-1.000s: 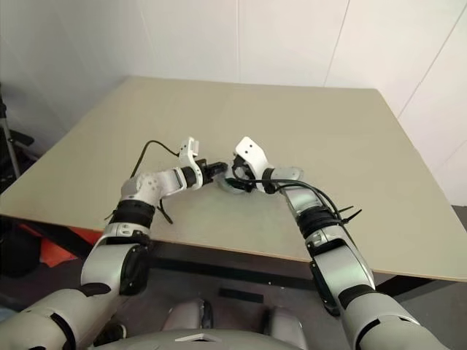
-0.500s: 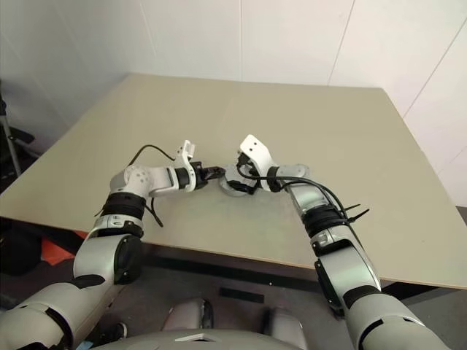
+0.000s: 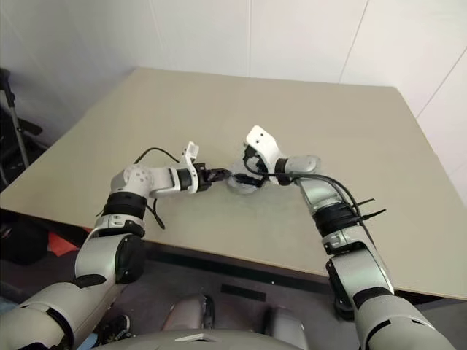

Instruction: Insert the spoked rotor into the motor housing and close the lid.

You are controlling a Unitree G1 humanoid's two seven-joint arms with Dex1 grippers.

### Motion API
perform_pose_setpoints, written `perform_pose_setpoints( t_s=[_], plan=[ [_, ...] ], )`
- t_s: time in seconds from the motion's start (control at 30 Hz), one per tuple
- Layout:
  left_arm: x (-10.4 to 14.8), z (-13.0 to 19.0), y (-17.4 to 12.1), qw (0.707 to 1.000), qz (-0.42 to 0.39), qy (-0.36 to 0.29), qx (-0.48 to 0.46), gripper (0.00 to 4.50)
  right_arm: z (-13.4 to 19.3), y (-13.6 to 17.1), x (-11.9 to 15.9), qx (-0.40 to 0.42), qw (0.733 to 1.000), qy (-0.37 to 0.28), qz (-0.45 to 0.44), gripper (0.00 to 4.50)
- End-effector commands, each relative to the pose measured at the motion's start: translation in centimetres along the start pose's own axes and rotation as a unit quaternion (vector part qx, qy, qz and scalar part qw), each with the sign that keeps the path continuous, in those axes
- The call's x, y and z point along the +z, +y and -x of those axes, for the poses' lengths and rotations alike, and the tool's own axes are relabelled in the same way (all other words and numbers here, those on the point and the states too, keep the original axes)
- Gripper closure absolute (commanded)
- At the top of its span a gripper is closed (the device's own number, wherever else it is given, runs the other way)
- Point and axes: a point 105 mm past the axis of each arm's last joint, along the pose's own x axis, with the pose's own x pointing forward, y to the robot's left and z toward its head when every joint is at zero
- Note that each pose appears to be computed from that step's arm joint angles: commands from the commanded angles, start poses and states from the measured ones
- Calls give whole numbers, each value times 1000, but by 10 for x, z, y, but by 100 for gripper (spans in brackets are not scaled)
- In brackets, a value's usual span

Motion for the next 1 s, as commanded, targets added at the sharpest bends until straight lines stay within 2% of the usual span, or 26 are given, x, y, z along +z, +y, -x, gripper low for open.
perform_pose_setpoints(
  t_s=[0.03,0.13,0.23,0.3,0.43,0.57,0.67,1.0],
  plan=[
    [-5,-4,0,1000,4,15,5,450,21,-19,53,-29,997,-75,20,1],
    [-5,-3,0,1000,5,13,6,450,35,-26,67,-40,994,-98,10,1],
    [-5,-4,0,1000,5,13,6,450,43,-37,69,-59,992,-110,-33,1],
    [-6,-5,-1,1000,4,13,6,450,46,-56,53,-103,984,-100,-103,1],
    [-6,-6,-2,1000,2,13,4,450,58,-75,-10,-132,955,-24,-265,1],
    [-8,-7,-1,1000,2,13,4,450,67,-59,-40,-73,924,26,-373,1],
    [-9,-7,0,1000,3,13,5,450,70,-52,-57,-59,908,57,-412,1],
    [-7,-4,3,1000,-1,8,13,450,42,-2,-69,33,875,84,-476,1]
  ],
)
